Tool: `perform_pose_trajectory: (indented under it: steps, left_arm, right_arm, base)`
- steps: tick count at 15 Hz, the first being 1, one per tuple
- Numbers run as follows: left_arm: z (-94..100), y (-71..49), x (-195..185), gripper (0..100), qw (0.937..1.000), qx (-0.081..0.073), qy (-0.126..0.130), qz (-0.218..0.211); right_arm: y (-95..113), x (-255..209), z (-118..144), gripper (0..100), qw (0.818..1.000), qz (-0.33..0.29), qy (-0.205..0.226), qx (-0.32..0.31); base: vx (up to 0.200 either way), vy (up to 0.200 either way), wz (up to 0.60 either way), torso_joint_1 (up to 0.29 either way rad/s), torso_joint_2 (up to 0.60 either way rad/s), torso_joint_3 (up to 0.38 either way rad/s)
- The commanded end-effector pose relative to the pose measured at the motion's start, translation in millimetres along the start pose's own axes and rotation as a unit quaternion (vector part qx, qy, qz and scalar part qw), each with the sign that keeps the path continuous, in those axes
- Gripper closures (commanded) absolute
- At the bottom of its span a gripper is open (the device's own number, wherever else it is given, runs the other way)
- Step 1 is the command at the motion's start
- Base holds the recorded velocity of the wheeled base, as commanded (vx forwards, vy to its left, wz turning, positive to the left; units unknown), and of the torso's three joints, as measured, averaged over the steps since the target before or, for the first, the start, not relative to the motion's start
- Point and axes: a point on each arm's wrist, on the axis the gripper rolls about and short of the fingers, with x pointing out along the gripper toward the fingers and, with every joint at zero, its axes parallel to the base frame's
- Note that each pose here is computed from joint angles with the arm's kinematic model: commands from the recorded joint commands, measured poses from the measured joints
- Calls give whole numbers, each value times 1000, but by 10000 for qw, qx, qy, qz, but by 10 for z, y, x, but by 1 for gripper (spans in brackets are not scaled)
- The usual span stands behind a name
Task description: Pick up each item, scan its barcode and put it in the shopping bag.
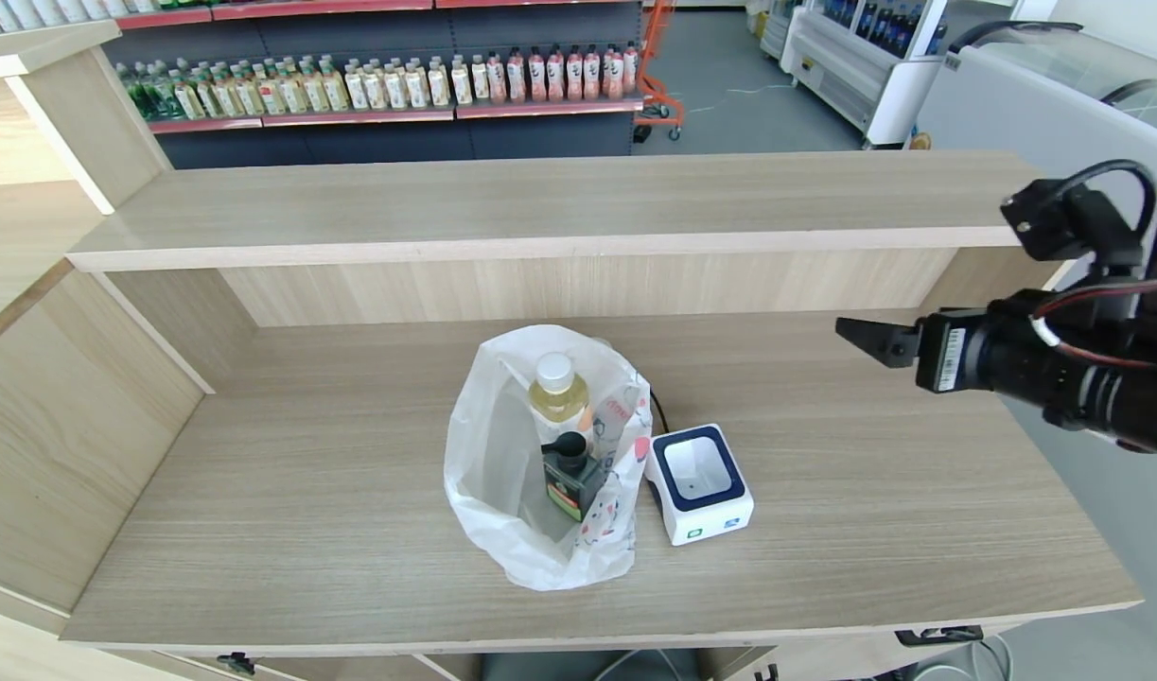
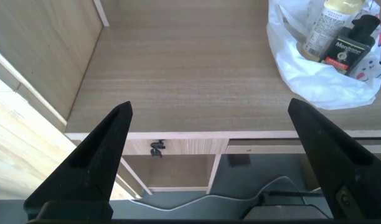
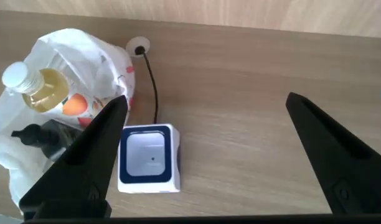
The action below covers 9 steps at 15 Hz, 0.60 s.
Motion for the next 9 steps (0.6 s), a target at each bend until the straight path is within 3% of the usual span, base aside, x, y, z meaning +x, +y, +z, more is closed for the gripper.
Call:
perform_pose_trajectory:
  steps: [1, 3, 5, 9]
  left_arm:
    - [0, 0, 1, 0, 10000, -9, 8, 0]
    - [0, 0, 1, 0, 10000, -1, 8, 0]
    - [0, 0, 1, 0, 10000, -1, 8, 0]
    - [0, 0, 1, 0, 10000, -1, 8, 0]
  right_arm:
    - [-332, -1122, -2, 0, 9908, -1325, -276, 53]
    - [-362, -1499, -399, 0, 9829, -1831, -206, 60]
    - [-366, -1629, -541, 0, 9809, -1936, -180, 56]
    - [-368, -1755, -802, 0, 9952, -963, -148, 87]
  base:
    - [0, 0, 0, 0, 0, 0]
    - [0, 0, 0, 0, 0, 0]
    - [0, 0, 0, 0, 0, 0]
    - [0, 0, 0, 0, 0, 0]
